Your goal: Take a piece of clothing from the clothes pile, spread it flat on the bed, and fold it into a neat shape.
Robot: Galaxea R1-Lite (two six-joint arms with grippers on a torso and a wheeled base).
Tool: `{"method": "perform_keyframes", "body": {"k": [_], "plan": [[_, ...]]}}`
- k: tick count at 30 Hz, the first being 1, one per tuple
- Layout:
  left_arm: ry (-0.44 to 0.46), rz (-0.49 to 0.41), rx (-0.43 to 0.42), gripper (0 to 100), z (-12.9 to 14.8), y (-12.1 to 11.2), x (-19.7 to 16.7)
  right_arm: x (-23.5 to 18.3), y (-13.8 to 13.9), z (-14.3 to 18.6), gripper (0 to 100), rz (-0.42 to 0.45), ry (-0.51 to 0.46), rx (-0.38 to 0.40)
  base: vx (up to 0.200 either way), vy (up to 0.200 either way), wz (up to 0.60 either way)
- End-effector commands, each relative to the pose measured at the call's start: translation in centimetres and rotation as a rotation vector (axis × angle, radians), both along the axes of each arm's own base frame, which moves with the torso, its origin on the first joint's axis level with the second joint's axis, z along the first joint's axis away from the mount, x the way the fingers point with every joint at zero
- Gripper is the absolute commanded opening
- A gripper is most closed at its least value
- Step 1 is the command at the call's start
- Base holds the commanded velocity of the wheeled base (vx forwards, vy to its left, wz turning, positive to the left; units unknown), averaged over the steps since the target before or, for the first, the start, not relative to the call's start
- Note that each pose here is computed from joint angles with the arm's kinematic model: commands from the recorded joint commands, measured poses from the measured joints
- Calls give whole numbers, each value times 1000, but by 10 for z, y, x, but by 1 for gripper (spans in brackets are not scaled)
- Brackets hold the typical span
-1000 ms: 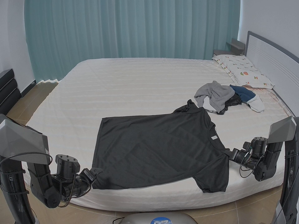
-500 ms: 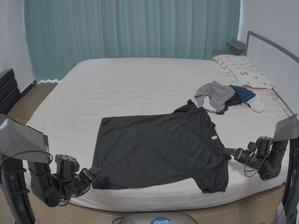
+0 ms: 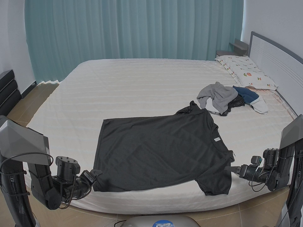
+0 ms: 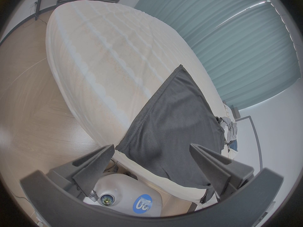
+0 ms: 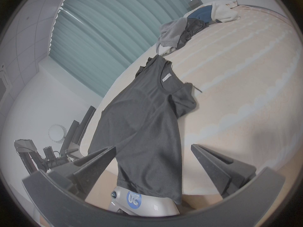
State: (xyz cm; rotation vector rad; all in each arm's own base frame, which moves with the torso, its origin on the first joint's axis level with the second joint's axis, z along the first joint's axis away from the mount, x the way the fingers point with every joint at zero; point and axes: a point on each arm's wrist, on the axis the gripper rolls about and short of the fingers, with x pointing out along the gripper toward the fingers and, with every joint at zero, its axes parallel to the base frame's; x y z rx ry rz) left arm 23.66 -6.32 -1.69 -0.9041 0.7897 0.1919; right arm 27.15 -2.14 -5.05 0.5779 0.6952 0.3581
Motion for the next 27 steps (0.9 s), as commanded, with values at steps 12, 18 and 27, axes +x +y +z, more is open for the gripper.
{"method": "perform_keyframes", "body": {"k": [12, 18, 27], "plan": [[-1, 0, 0, 100, 0, 0, 0, 6, 16, -14, 100, 61, 19, -3, 0, 0, 0], [1, 0, 0, 100, 0, 0, 0, 5, 18, -14, 0, 66, 25, -3, 0, 0, 0], [-1, -2, 6, 100, -1, 0, 1, -1, 8, -12, 0, 25, 34, -11, 0, 0, 0]]}}
